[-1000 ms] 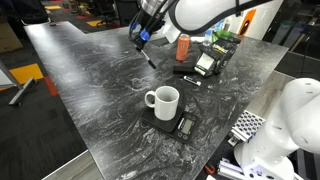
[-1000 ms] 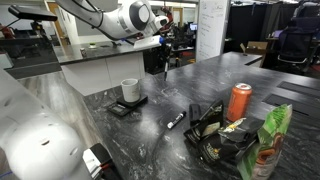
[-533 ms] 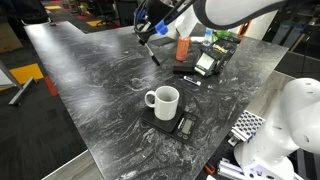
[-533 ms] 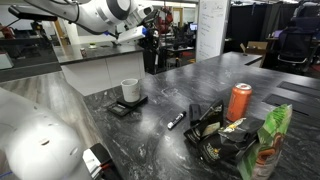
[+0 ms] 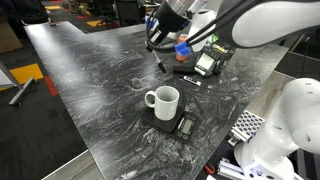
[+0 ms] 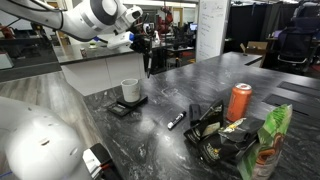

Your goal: Put the marker in the mug cup

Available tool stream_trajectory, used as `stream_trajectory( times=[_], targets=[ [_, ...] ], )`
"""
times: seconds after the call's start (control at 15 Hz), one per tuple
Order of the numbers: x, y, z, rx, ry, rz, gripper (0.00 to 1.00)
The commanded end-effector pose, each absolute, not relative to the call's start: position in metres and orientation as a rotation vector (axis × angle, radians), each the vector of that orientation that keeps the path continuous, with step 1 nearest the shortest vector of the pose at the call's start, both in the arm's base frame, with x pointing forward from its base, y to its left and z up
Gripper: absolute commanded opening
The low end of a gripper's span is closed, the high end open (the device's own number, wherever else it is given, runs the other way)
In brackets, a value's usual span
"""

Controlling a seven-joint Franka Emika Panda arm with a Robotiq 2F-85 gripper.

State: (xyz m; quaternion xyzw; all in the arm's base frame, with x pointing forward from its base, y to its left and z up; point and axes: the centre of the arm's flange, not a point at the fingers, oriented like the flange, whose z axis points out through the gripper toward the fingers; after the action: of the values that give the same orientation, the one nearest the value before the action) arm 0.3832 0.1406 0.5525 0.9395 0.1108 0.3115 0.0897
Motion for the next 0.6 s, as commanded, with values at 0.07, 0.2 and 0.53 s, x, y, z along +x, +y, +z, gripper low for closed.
stream_trajectory(
  times=[0.07, 0.2, 0.53],
  targets=[
    [0.381, 0.140, 0.551, 2.792, 0.329, 0.927, 0.10],
    [0.381, 0.140, 0.551, 2.792, 0.328, 0.927, 0.10],
    [0.381, 0.154, 0.557, 2.822, 0.340, 0.946, 0.03]
  ],
)
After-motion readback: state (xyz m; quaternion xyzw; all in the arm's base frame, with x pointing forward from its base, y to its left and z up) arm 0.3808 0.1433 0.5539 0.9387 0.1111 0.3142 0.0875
